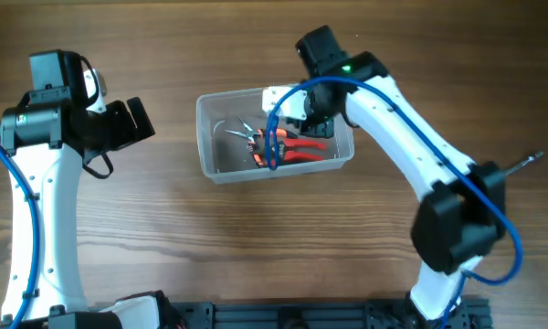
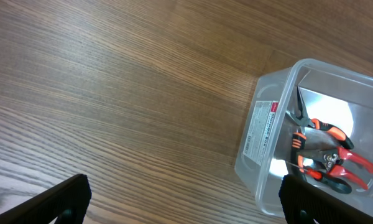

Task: Pack container
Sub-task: 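Place the green screwdriver into the container with the right gripper, then grasp the silver socket wrench with the right gripper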

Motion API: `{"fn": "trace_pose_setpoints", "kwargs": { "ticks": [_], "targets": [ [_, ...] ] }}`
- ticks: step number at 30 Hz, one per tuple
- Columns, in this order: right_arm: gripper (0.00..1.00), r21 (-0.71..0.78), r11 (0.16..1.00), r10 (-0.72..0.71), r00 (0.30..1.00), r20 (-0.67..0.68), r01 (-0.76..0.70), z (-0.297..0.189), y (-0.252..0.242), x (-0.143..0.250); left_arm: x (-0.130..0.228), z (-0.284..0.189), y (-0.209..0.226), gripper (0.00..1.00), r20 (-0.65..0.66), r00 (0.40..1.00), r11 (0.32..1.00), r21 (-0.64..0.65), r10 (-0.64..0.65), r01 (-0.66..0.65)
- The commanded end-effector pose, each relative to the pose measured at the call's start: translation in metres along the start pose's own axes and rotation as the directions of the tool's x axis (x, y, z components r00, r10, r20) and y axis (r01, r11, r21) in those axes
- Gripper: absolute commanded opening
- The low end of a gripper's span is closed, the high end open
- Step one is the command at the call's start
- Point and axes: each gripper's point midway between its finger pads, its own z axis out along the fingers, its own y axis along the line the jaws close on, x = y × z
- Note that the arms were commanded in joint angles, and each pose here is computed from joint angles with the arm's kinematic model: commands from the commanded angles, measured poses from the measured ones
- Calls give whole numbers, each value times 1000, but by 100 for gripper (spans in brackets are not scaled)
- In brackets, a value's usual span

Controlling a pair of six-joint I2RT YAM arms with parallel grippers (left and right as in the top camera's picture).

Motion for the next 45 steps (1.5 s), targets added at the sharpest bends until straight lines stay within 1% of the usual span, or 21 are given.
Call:
{"fn": "trace_pose_setpoints", "kwargs": {
  "ticks": [1,7,8,9,10,14,16,18,20,21,22,23,24,25,27,29,30,33,39,42,45],
  "targets": [
    [4,-89,995,-37,999,-13,36,35,10,6,1,1,-2,100,-5,1000,1000,4,-4,4],
    [6,-151,988,-23,999,-41,17,71,16,17,1,1,-2,100,-4,1000,1000,5,-4,4],
    [19,-151,988,-23,999,-41,16,71,16,17,1,1,-2,100,-4,1000,1000,5,-4,4],
    [43,-149,989,-21,999,-41,14,71,16,16,1,0,-2,100,-4,1000,1000,5,-4,4],
    [76,-138,990,10,999,-40,-16,70,14,15,1,1,-2,100,-4,1000,1000,5,-4,4],
    [78,14,956,295,956,-15,-294,36,-17,1,1,1,-2,100,-4,1000,1000,5,-4,4],
    [70,168,869,468,883,18,-465,-15,-45,-2,1,1,-2,100,-3,1000,1000,5,-4,4],
    [72,271,788,543,832,115,-552,-72,-66,-8,0,1,-2,100,2,1000,1000,6,-4,4],
    [80,405,536,662,666,343,-741,-166,-100,3,-1,1,-3,100,7,1000,1000,8,-3,3],
    [96,432,376,701,557,446,-819,-203,-111,21,-2,1,-3,100,8,1000,1000,8,-3,3],
    [100,428,184,723,417,551,-885,-237,-117,48,-2,1,-3,100,7,1000,1000,8,-3,3],
    [99,395,28,721,292,628,-918,-261,-118,73,-2,1,-3,100,7,1000,1000,8,-3,3],
    [99,323,-152,707,126,696,-934,-281,-115,108,-1,1,-3,100,7,1000,1000,8,-4,4],
    [99,225,-355,667,-77,741,-908,-296,-106,151,-1,1,-3,100,7,1000,1000,8,-4,4],
    [100,52,-682,525,-438,729,-730,-296,-77,232,-1,1,-3,100,6,1000,1000,9,-3,3],
    [100,-10,-779,460,-582,670,-627,-285,-61,273,-1,1,-3,100,6,1000,1000,9,-3,3],
    [100,-29,-844,407,-674,617,-536,-271,-47,313,-1,0,-3,100,7,1000,1000,8,-3,3],
    [100,-26,-942,262,-778,572,-336,-246,-20,371,-1,1,-3,100,7,1000,1000,9,-3,3],
    [100,90,-988,153,-868,473,-126,-174,26,445,-1,1,-3,100,6,1000,1000,9,-4,4],
    [98,202,-965,238,-888,393,-169,-110,40,473,0,1,-3,100,3,1000,1000,8,-4,4],
    [97,239,-949,285,-889,358,-208,-89,42,481,0,1,-3,100,1,1000,1000,7,-4,4]
  ]
}}
